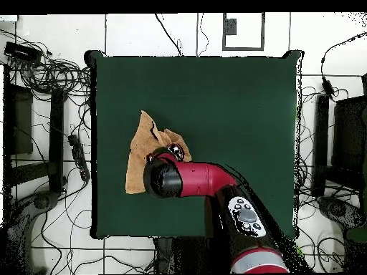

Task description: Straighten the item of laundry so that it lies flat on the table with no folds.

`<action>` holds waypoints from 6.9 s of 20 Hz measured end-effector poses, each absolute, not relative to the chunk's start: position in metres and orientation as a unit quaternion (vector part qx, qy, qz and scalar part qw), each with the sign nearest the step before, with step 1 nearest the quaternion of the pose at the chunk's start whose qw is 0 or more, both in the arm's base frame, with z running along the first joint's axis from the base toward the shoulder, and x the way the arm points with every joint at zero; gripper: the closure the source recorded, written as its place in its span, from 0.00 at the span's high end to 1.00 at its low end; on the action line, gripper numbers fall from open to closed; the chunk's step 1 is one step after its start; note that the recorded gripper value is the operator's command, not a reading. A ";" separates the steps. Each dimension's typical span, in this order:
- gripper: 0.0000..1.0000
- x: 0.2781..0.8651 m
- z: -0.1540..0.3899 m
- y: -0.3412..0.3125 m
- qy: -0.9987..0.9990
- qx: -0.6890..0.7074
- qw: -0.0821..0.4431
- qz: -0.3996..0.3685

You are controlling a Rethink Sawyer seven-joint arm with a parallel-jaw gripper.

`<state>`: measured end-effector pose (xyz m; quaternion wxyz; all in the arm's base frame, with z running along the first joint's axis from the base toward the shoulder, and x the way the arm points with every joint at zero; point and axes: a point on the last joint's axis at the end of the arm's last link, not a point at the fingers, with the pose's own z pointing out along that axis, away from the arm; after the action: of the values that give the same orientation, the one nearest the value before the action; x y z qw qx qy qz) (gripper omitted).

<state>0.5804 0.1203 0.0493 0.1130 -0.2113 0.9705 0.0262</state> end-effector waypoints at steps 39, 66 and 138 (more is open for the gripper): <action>0.00 0.598 0.179 0.087 0.973 -0.208 0.097 -0.023; 0.00 0.601 0.173 0.025 0.984 -0.148 0.102 -0.014; 1.00 0.696 0.063 0.194 0.929 -0.336 0.123 0.098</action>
<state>0.6955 0.1938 0.0630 0.1227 -0.3364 0.9285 0.0982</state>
